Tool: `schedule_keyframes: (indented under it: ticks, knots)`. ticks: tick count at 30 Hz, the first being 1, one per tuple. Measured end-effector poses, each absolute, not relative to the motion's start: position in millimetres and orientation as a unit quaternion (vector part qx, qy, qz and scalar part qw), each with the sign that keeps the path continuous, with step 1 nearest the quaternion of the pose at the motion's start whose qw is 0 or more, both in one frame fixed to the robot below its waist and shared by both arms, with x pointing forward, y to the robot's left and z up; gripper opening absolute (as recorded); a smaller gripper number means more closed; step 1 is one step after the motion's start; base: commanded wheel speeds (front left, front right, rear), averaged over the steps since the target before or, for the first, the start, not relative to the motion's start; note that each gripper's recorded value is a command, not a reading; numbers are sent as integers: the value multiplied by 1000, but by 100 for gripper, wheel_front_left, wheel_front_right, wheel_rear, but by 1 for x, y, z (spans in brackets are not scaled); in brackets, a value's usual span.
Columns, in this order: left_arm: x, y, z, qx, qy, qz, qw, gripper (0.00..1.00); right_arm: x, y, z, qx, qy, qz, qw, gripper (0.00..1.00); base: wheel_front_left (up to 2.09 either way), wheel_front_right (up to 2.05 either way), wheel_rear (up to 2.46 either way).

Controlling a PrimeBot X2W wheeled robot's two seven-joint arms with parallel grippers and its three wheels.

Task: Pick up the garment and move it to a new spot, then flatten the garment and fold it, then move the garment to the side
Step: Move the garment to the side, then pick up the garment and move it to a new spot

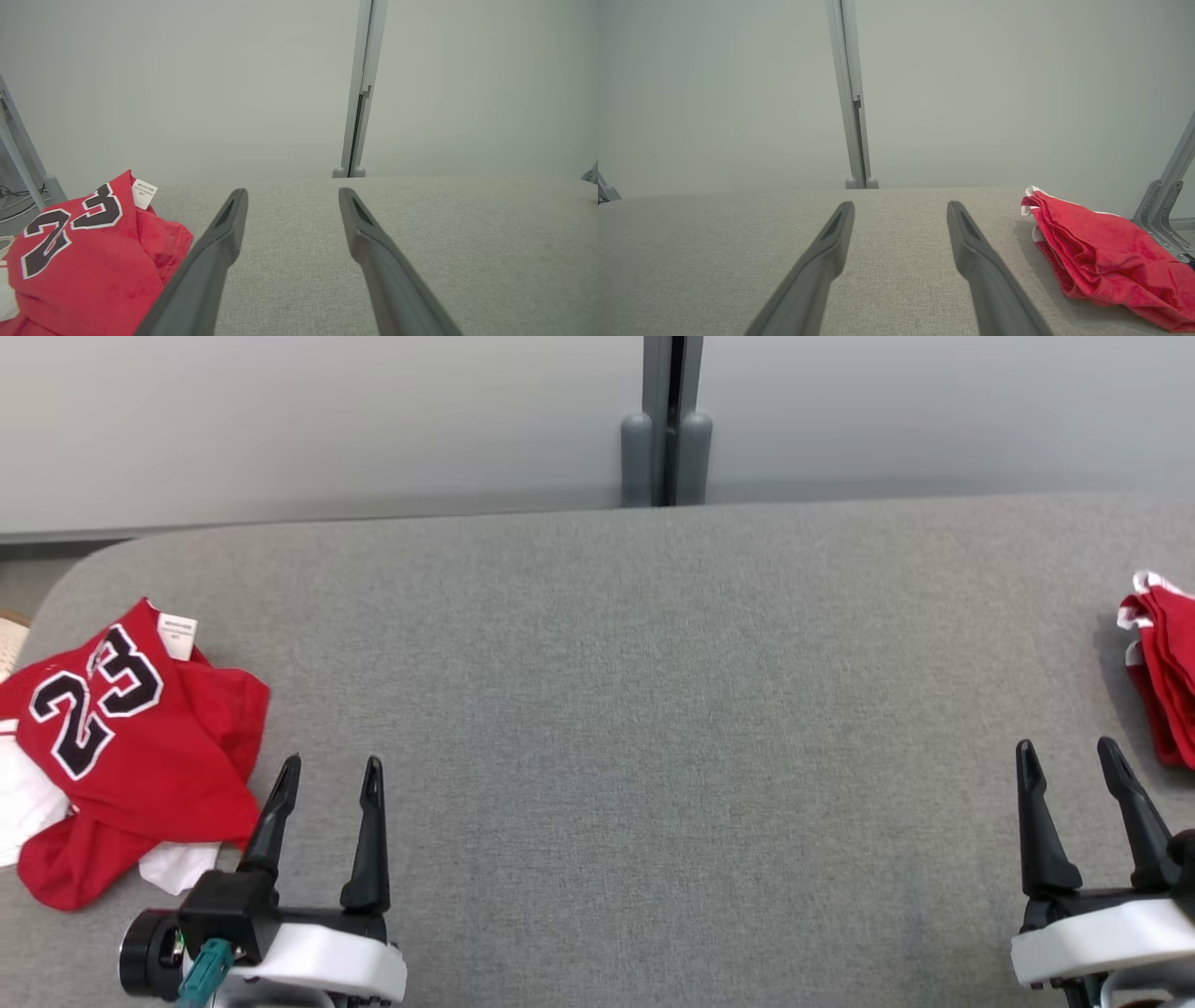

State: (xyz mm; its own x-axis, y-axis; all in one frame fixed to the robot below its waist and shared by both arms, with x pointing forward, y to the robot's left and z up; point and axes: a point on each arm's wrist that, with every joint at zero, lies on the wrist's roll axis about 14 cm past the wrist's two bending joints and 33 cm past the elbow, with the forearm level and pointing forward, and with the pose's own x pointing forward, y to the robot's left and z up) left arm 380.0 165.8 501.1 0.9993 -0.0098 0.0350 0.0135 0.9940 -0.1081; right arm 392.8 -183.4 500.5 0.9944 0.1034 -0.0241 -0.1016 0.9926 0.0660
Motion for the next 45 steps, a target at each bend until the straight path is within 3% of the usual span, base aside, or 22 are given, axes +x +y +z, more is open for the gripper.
schedule_keyframes:
  ticks: [16,45]
  knots:
    - [337,180,509,-49,-20,3,999,100,349,-179,516,23,15,57,998,100,0,0,0]
    - [336,191,503,-44,-9,17,999,100,356,-170,519,19,17,71,997,100,0,0,0]
